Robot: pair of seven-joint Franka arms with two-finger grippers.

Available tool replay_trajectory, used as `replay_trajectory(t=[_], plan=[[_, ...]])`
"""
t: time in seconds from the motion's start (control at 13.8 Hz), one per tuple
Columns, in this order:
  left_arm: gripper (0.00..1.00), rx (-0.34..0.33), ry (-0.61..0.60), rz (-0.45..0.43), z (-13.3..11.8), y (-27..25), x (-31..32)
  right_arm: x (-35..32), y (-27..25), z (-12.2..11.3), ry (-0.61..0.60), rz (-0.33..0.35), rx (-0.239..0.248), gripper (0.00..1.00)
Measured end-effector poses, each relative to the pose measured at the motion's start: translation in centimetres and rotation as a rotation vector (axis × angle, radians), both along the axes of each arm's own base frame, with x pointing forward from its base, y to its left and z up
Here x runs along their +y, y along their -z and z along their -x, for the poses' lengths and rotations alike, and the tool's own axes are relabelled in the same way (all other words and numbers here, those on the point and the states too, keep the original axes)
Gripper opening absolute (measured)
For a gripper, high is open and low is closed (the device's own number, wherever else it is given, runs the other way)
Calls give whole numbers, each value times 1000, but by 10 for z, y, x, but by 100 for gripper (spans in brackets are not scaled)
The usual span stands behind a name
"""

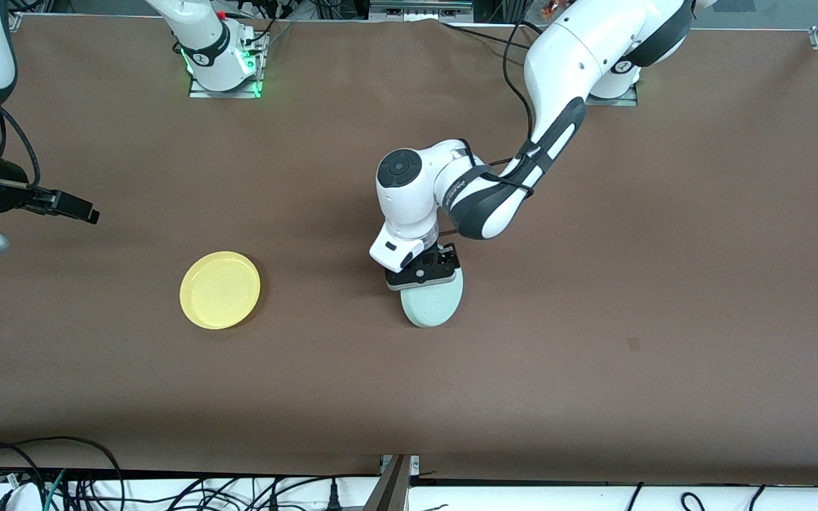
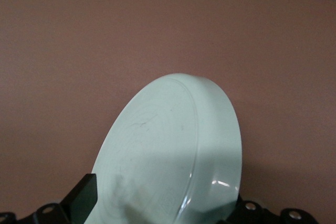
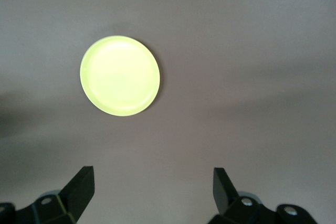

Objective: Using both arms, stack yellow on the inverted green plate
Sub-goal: 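Retract the left gripper while the right gripper reaches the yellow plate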

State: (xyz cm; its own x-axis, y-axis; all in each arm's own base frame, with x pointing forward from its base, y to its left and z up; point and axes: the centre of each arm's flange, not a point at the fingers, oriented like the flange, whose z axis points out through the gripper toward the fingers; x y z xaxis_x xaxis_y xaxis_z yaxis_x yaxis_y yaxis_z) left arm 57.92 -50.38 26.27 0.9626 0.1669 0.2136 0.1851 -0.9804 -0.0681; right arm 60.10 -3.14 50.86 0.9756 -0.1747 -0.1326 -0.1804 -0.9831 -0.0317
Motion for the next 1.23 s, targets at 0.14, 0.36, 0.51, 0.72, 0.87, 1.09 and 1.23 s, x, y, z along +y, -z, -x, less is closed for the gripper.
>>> replay_trajectory(t=[0.14,0.36,0.51,0.72,0.87,1.09,1.23], plan=[[100,11,-61,96,-2,-5,-5,-1,19,-4,-4,0,38,100],[100,6,-97,206,-9,-7,-8,-1,60,-14,-19,-5,67,100],[100,5,-77,208,-14,-4,-3,2,102,-21,-24,-7,51,100],[100,0,-79,204,-26,-9,11,7,154,-23,-33,-11,64,100],[100,-2,-72,173,-42,-30,34,7,172,-26,-35,-14,71,100],[100,27,-58,157,-65,-100,87,9,197,-29,-39,-22,80,100],[100,64,-7,162,-79,-150,140,18,214,-32,-43,-38,76,100]])
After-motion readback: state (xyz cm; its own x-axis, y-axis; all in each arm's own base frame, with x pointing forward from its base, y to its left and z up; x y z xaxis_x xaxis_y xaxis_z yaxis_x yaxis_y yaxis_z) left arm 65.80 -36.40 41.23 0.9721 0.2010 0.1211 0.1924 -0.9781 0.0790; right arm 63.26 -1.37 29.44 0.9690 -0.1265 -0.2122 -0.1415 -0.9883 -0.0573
